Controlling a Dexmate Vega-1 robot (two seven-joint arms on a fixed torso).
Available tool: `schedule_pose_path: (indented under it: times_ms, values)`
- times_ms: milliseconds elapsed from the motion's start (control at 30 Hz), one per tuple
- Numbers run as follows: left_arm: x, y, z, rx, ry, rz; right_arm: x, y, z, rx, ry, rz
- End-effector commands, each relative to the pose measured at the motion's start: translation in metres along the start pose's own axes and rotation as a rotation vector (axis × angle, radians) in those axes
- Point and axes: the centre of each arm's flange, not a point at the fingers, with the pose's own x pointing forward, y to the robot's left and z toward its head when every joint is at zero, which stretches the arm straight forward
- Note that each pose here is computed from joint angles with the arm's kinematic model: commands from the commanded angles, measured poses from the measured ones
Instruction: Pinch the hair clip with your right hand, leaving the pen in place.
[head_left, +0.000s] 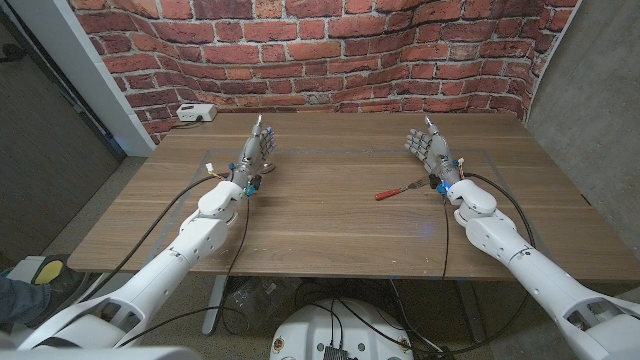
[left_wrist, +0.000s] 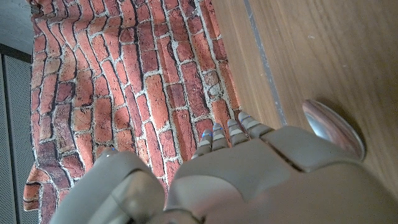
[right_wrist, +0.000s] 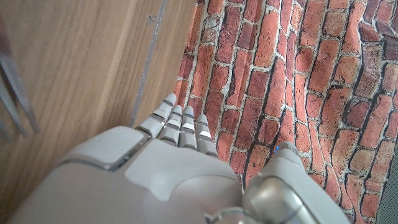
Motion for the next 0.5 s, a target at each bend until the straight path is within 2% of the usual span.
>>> schedule_pose_path:
  times_ms: [33, 200, 500]
  values:
    - [0.001, -0.016, 0.007, 0.014, -0.003, -0.021, -0.004, 0.002, 0.003, 0.006, -0.032, 0.038]
    - [-0.006, -0.015, 0.01, 0.029, 0.002, -0.026, -0.007, 0.004, 0.011, -0.017, -0.065, 0.04]
    - [-0.017, -0.011, 0.017, 0.065, 0.001, -0.028, -0.013, 0.001, 0.017, -0.035, -0.077, 0.035]
